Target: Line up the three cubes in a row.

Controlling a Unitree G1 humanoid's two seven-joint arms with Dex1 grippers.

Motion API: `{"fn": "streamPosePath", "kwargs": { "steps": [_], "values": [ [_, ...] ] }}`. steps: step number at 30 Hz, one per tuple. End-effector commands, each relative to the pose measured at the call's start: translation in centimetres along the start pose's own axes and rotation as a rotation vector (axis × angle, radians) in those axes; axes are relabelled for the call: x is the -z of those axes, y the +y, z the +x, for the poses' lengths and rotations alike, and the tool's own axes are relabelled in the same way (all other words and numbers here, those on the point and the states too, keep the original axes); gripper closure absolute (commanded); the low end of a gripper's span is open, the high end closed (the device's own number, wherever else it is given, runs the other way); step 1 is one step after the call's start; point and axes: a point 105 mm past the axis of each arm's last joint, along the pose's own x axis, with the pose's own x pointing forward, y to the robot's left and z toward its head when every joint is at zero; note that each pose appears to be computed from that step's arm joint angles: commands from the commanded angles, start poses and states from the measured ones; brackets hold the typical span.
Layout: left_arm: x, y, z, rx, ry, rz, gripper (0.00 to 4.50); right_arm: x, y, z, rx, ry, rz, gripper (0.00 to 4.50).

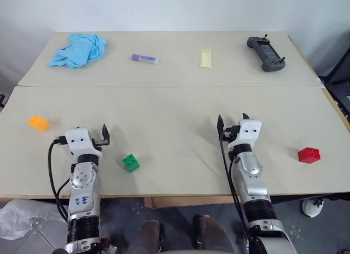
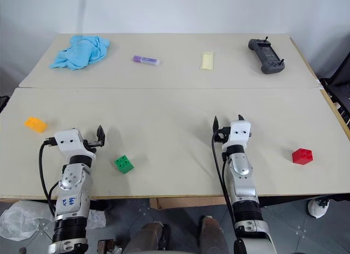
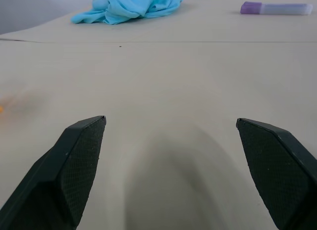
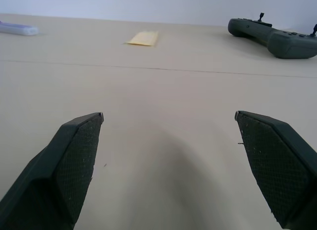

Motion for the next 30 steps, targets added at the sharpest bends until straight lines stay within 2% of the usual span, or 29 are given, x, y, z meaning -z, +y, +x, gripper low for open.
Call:
{"fn": "streamPosePath", "kwargs": {
  "steps": [1,4,7,12,16,18,20,22,24,26,30],
  "values": [
    [-0.8,0.5,-0.1,-0.023,-0.02,0.037,0.02,-1.3,-0.5,0.1,0.011,-0.044,0.001,0.0],
    [-1.4,0.9,-0.4,-0.038,-0.052,-0.02,0.02,-1.7,0.1,0.2,-0.029,-0.051,0.005,0.0],
    [-2.5,0.5,-0.8,0.048,-0.106,-0.028,0.02,-2.9,0.9,-0.1,-0.117,-0.082,0.033,0.0],
    [-5.6,-0.7,-0.6,0.378,-0.178,-0.059,0.02,-7.6,1.8,-2.7,-0.432,-0.142,0.03,0.0],
    [-8.8,-2.9,-1.1,0.753,-0.211,0.035,0.02,-11.0,0.3,-5.1,-0.542,-0.133,-0.006,0.0],
    [-10.0,-4.6,-2.3,1.022,-0.156,0.036,0.02,-12.7,-1.5,-6.0,-0.54,-0.11,-0.026,0.0],
    [-11.0,-6.2,-4.2,1.269,-0.182,0.089,0.02,-14.1,-3.8,-7.0,-0.502,-0.084,-0.071,0.0],
    [-10.3,-7.7,-5.4,1.438,-0.132,0.169,0.02,-14.5,-7.5,-8.2,-0.393,-0.039,-0.168,0.0],
    [-10.2,-9.0,-5.7,1.527,-0.13,0.183,0.02,-14.7,-11.2,-9.9,-0.259,0.008,-0.241,0.0],
    [-10.9,-10.5,-6.2,1.603,-0.192,0.166,0.02,-14.1,-14.9,-12.5,-0.118,0.077,-0.283,0.0],
    [-11.3,-12.5,-6.8,1.675,-0.209,0.145,0.02,-12.5,-19.8,-17.9,0.096,0.187,-0.327,0.0]
  ]
}}
